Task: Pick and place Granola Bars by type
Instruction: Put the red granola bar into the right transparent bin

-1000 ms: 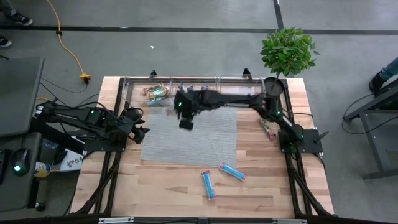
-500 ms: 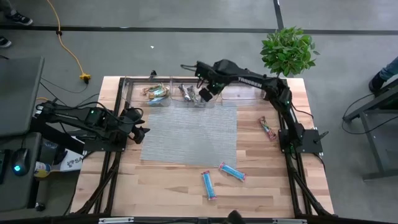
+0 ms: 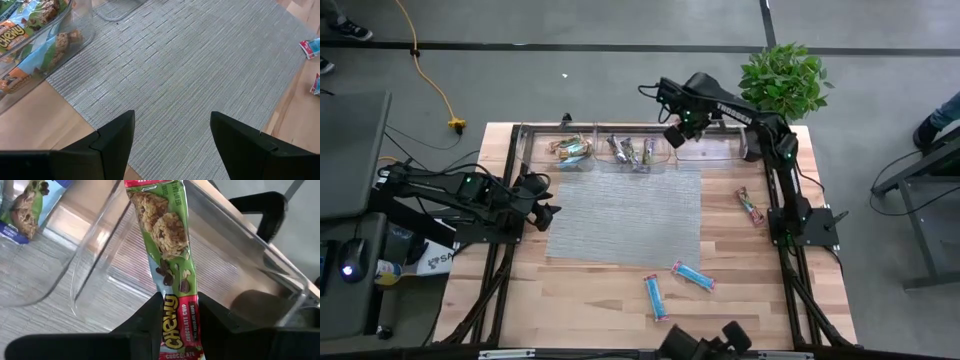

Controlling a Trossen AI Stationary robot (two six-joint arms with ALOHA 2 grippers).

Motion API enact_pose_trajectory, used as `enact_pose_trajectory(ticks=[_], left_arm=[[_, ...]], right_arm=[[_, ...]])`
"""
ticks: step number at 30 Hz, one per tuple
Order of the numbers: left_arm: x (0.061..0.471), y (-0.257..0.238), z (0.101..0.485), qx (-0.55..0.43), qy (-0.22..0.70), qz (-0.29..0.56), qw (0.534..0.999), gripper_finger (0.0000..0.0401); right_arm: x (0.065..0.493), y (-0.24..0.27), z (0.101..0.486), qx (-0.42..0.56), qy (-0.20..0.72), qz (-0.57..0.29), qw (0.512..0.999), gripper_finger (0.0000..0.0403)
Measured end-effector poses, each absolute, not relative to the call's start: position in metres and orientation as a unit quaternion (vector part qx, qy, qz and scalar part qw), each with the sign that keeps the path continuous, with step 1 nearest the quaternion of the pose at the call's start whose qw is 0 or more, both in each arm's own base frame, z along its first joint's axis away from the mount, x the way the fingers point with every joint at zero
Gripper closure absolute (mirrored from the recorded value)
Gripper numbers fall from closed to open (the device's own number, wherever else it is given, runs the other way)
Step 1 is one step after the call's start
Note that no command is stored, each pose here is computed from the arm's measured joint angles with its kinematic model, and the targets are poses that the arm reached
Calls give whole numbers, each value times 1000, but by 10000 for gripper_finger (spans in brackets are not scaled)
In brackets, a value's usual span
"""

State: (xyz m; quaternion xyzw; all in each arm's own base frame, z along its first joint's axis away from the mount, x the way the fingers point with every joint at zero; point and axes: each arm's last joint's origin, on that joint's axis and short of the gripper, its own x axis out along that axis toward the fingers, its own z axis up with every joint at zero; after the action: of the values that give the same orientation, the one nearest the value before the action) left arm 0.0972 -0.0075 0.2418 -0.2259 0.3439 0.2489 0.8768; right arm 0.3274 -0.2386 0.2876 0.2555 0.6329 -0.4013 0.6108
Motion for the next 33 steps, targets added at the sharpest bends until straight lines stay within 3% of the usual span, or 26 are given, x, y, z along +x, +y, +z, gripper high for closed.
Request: enact_pose_trajectory(ticks=[11, 23, 26, 33], left_arm=[[97, -8, 242, -226, 344, 249, 877, 145], [97, -8, 242, -230, 343, 250, 876, 145], [97, -8, 242, -230, 343, 250, 876, 145], [97, -8, 242, -236, 341, 253, 874, 145]], right_arm=[[321, -235, 298, 235, 640, -384, 623, 314], [304, -233, 241, 237, 722, -368, 536, 310], [303, -231, 235, 241, 731, -356, 530, 295], [297, -227, 253, 230, 700, -357, 574, 233]])
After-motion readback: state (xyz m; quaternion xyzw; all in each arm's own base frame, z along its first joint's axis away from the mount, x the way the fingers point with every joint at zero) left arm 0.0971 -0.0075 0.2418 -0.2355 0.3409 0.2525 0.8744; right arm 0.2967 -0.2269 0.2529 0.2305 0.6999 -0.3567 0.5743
